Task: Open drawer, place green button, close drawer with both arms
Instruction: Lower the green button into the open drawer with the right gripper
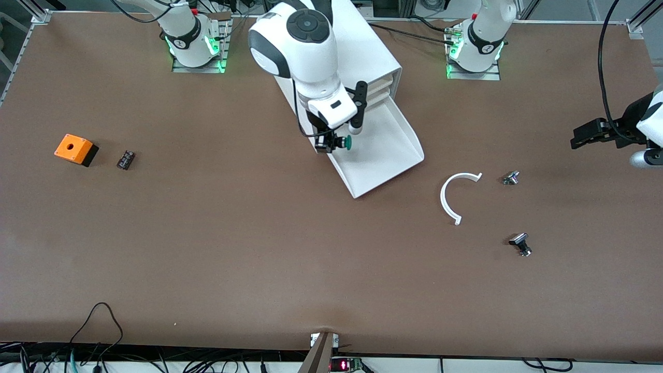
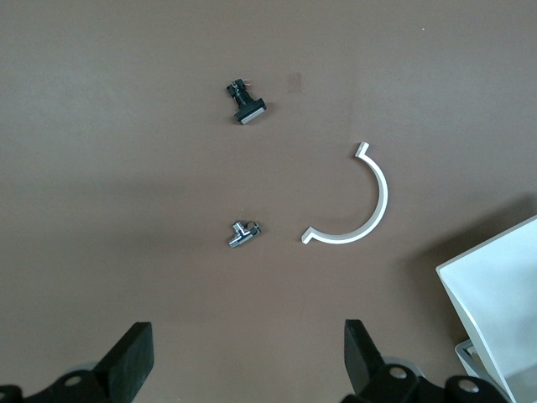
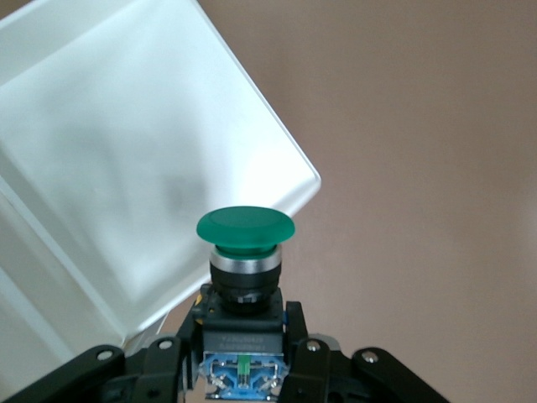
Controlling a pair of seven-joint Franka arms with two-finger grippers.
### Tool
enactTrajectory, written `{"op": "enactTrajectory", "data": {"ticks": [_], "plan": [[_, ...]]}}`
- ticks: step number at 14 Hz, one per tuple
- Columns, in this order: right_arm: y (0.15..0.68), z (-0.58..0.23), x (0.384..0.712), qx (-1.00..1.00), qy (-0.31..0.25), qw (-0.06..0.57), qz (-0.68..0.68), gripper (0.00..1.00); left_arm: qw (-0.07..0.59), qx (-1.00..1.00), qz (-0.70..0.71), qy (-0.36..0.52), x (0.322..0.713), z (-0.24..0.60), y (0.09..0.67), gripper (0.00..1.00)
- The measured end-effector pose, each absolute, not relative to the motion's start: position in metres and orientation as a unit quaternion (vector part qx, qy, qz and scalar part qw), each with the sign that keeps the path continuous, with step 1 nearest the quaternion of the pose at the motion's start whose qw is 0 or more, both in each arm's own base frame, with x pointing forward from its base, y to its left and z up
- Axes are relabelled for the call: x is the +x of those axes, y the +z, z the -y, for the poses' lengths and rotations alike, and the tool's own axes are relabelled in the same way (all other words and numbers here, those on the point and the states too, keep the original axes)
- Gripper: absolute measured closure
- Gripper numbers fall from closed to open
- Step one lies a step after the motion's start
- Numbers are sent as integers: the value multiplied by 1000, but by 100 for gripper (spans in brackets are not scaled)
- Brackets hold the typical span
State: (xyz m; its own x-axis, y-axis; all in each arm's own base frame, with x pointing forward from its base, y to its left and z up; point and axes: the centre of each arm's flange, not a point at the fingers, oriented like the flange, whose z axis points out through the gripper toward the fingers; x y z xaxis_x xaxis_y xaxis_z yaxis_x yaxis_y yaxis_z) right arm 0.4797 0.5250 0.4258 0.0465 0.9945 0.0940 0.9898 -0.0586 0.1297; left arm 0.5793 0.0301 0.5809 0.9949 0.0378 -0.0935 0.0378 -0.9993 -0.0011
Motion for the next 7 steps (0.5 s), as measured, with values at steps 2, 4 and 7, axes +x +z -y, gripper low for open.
{"op": "enactTrajectory", "data": {"ticks": [2, 4, 7], "plan": [[414, -542, 478, 687, 80, 21, -722, 59, 1, 999, -19, -47, 579, -30, 581, 0], [399, -552, 477, 655, 73, 22, -752, 59, 1, 999, -20, -47, 579, -30, 581, 0], [372, -559, 475, 622, 58, 20, -780, 59, 1, 999, -20, -48, 579, -30, 581, 0]]}}
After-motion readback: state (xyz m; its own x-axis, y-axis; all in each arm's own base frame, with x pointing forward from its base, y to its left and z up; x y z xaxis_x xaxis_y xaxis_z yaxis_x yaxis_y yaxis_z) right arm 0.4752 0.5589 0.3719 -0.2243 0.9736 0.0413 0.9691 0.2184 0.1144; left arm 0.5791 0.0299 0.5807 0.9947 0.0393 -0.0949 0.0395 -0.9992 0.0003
